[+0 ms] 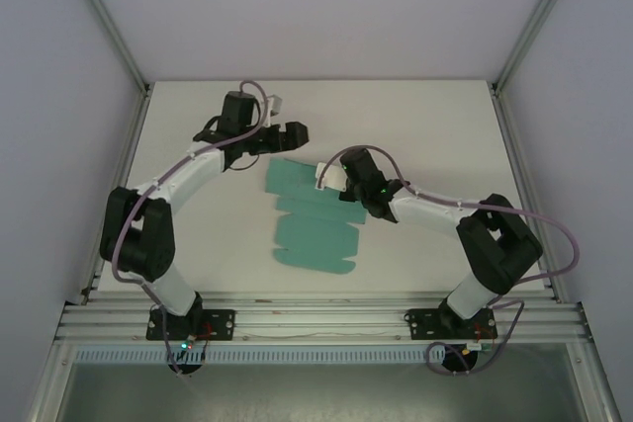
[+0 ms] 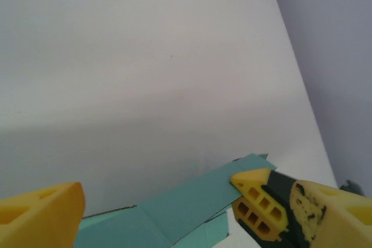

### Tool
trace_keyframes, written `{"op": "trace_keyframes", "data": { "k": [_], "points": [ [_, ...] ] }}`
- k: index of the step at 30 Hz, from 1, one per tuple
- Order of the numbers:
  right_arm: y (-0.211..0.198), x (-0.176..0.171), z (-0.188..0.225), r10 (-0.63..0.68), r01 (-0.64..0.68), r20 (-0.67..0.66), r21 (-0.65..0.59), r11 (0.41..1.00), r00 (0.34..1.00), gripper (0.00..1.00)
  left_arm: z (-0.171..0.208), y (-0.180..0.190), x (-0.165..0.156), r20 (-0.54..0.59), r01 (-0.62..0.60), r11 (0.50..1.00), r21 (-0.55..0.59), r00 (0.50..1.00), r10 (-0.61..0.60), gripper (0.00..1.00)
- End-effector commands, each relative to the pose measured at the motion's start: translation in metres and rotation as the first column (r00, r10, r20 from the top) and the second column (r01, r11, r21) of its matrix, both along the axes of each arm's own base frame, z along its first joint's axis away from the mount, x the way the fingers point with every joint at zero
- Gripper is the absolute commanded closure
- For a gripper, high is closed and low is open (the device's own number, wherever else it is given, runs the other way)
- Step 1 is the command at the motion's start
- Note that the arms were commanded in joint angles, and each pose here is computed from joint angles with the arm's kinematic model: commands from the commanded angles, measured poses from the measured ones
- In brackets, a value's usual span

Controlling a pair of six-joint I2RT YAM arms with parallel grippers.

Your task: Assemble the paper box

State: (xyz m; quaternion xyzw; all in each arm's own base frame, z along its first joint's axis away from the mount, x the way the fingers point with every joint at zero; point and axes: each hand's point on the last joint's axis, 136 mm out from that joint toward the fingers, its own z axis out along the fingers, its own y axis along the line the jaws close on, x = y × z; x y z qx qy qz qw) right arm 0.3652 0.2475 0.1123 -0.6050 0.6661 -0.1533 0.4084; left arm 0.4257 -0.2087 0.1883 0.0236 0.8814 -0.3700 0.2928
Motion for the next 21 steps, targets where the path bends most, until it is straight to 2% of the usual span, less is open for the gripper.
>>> {"op": "trace_keyframes", "data": {
  "k": [1, 3, 7, 10, 15, 21],
  "points": [
    [0.001, -0.004, 0.009, 0.009, -0.009, 0.011, 0.004, 1.0, 1.0, 1.0, -0.002, -0.016, -0.011, -0.028, 0.09, 0.996, 0.003, 0.996, -0.09, 0.16],
    [0.002, -0.002, 0.01, 0.001, -0.001, 0.016, 0.016, 1.0, 1.0, 1.0, -0.009, -0.018, -0.015, -0.043, 0.093, 0.996, 0.002, 0.995, -0.093, 0.19],
    [0.002, 0.001, 0.013, -0.021, 0.02, 0.026, 0.036, 0.999, 0.999, 1.0, -0.025, -0.017, -0.028, -0.1, 0.09, 0.996, 0.009, 0.991, -0.089, 0.34],
    [0.0, 0.005, 0.015, -0.04, 0.038, 0.04, 0.031, 0.999, 0.998, 1.0, -0.034, -0.015, -0.038, -0.129, 0.081, 0.996, 0.025, 0.989, -0.077, 0.38],
    [0.0, 0.005, 0.016, -0.042, 0.04, 0.045, 0.042, 0.998, 0.998, 1.0, -0.05, -0.011, -0.045, -0.164, 0.056, 0.997, 0.059, 0.985, -0.046, 0.38],
    [0.005, 0.002, 0.015, -0.024, 0.021, 0.044, 0.057, 0.998, 0.999, 1.0, -0.047, -0.034, -0.045, -0.182, 0.075, 0.994, -0.078, 0.979, -0.088, 0.42]
  ]
}}
